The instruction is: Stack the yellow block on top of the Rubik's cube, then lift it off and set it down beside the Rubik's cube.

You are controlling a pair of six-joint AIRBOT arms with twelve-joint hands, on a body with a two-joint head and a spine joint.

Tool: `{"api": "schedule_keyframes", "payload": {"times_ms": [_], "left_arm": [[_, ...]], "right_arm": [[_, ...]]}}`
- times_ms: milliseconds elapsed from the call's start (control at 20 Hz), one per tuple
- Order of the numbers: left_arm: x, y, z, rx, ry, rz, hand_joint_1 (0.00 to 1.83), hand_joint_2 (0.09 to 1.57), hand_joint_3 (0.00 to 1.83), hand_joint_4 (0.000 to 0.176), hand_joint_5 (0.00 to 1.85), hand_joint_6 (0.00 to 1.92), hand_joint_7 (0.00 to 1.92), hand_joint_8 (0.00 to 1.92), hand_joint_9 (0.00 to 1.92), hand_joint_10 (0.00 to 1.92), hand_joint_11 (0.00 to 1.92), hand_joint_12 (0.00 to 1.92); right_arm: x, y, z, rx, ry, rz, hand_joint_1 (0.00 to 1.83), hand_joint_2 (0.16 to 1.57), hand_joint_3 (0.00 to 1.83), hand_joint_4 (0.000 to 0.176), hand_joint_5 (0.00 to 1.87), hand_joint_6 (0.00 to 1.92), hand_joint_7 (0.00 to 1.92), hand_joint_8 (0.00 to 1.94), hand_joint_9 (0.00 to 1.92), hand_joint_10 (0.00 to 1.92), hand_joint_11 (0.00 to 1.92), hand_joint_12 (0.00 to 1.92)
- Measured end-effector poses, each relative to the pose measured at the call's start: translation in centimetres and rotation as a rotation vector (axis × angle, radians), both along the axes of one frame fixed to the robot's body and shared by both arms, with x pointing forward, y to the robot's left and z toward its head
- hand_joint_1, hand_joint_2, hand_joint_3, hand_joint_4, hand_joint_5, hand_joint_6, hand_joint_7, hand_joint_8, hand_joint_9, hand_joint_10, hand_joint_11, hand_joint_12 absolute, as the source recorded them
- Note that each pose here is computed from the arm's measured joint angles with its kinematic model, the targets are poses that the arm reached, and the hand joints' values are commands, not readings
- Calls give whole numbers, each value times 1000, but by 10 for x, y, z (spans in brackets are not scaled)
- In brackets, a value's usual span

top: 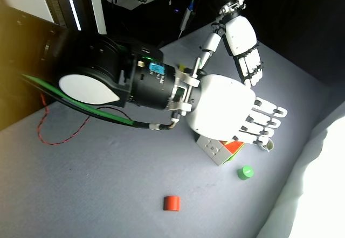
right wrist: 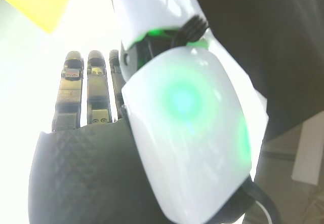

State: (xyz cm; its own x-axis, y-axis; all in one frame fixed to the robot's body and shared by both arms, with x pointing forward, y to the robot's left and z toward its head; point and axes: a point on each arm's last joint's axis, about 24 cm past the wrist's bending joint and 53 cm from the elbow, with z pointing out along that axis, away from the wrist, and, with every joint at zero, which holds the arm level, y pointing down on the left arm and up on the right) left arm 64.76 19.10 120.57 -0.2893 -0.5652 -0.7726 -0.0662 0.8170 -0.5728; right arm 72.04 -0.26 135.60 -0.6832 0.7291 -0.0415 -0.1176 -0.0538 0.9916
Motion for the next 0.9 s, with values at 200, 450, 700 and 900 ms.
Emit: {"api": "schedule_keyframes", "payload": {"times_ms": [200, 450, 700, 900], "left_arm": [[-6, -3, -10, -17, 36, -1, 75, 814, 11, 0, 0, 0, 0, 0, 1, 0, 21, 57], [-6, 3, -9, -23, 37, 21, 76, 818, 4, 0, 0, 0, 0, 0, 0, 0, 9, 34], [-4, 6, -5, -18, 24, 34, 81, 828, 7, 0, 0, 0, 0, 0, 0, 0, 16, 43], [-4, 7, -5, -24, 28, 41, 78, 835, 6, 0, 0, 0, 0, 0, 0, 0, 14, 49]], "right_arm": [[10, -2, -4, 21, 9, -16, 1466, 966, 5, 0, 0, 0, 0, 0, 0, 0, 0, 0], [26, 4, -22, 0, 29, -33, 1476, 981, 10, 0, 0, 0, 0, 0, 0, 0, 0, 0], [23, 15, -20, 6, 22, -17, 1477, 970, 3, 0, 0, 0, 0, 0, 0, 0, 0, 0], [22, 18, -20, 6, 22, -12, 1475, 961, 0, 0, 0, 0, 0, 0, 0, 0, 0, 0]]}}
